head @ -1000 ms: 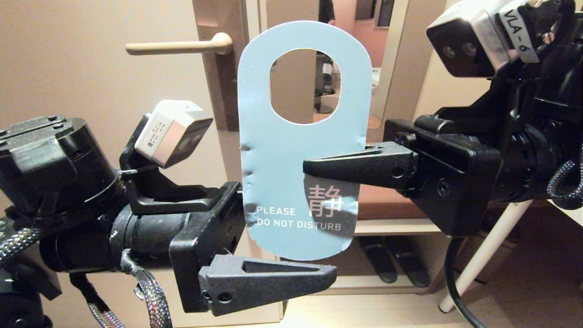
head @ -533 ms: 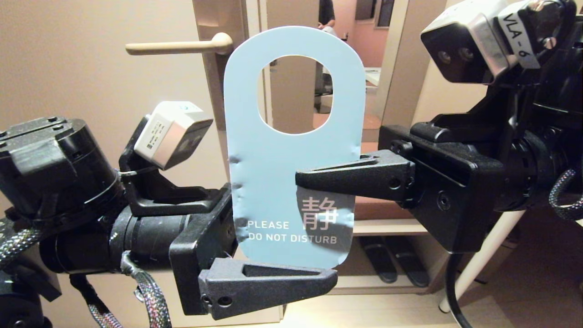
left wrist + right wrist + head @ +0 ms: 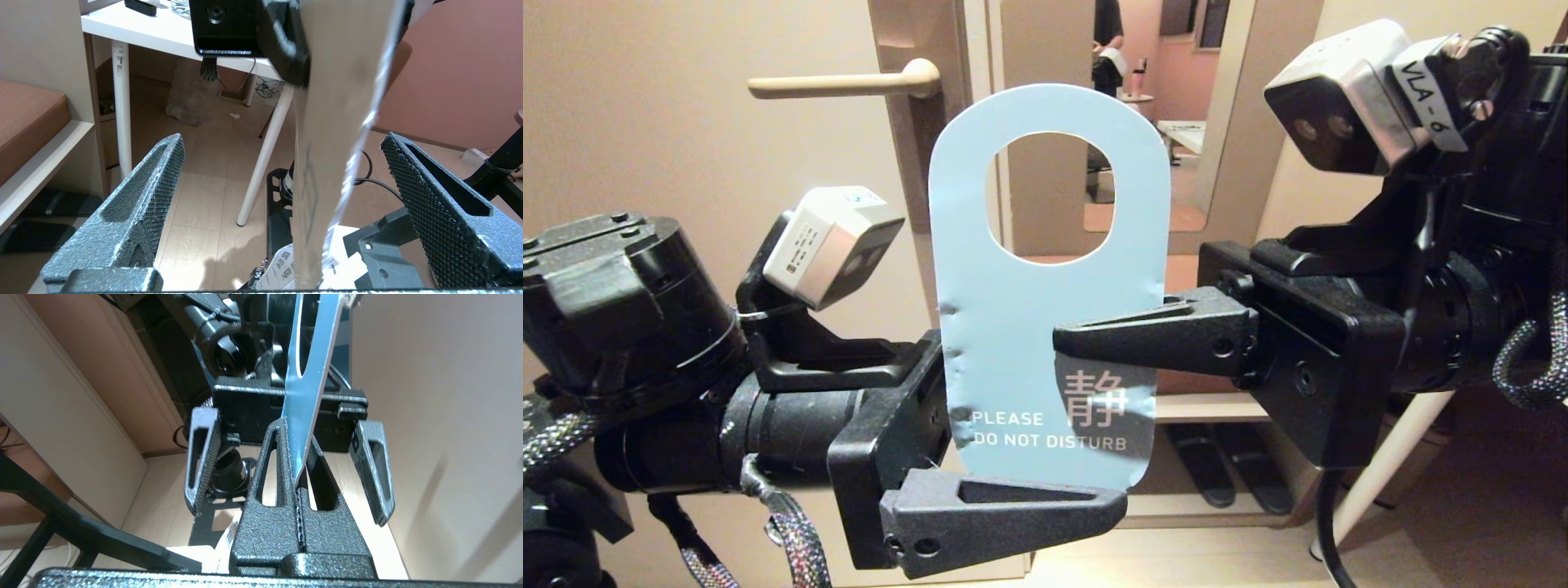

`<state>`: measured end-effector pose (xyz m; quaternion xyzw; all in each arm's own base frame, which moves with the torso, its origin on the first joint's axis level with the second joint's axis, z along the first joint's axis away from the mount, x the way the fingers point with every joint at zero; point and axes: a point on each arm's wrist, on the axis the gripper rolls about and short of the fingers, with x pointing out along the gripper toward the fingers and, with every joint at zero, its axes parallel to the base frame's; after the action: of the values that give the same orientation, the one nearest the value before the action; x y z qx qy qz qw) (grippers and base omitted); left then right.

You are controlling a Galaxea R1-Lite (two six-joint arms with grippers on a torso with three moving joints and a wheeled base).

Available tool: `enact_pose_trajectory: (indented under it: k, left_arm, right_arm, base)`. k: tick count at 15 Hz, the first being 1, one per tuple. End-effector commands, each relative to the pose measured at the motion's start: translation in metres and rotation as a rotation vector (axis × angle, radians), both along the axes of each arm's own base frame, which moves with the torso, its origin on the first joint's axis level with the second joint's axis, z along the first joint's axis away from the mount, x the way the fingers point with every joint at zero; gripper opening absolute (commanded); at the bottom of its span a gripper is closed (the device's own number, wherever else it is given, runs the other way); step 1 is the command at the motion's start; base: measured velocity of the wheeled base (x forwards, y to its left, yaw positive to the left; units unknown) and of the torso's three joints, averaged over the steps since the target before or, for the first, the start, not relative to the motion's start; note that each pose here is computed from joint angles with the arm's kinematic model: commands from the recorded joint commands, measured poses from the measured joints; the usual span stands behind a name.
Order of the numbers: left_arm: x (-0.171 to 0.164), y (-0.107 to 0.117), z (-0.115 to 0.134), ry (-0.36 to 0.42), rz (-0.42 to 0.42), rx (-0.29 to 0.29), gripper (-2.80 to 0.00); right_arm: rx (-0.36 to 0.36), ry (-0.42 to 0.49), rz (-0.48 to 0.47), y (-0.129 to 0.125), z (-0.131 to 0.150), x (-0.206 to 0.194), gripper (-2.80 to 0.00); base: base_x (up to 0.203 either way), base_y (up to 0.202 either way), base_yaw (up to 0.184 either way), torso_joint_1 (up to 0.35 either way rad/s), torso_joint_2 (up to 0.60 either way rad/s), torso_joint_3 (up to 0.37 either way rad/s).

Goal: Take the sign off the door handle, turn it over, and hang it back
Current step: Hand it to the other hand

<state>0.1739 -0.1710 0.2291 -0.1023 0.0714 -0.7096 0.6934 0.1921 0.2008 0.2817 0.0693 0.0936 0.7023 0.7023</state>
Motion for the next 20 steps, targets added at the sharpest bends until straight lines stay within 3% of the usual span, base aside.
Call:
enact_pose_trajectory:
  k: [1, 11, 12, 20]
  left_arm:
    - [-0.0006, 0.0004, 0.0010, -0.004, -0.005, -0.004, 0.00]
    - [-0.0052, 0.0034, -0.0050, -0.031, -0.005, 0.001, 0.00]
    - [-0.0047, 0.0034, -0.0045, -0.038, -0.004, -0.004, -2.80]
    - [-0.0048, 0.0031, -0.0041, -0.034, -0.004, -0.005, -2.80]
  right_arm:
    - [-0.002, 0.004, 0.006, 0.0002, -0.0015, -0.0001, -2.80]
    - [0.009, -0.010, -0.002, 0.0022, 0.0024, 0.0028, -2.80]
    - [0.014, -0.015, -0.002, 0.0025, 0.0047, 0.0032, -2.80]
    - [0.017, -0.018, 0.000, 0.0023, 0.0059, 0.0029, -2.80]
  base:
    - [0.000, 0.000, 0.000, 0.000, 0.00, 0.000]
    - [0.000, 0.000, 0.000, 0.000, 0.00, 0.000]
    - [0.000, 0.000, 0.000, 0.000, 0.00, 0.000]
    - [0.000, 0.000, 0.000, 0.000, 0.00, 0.000]
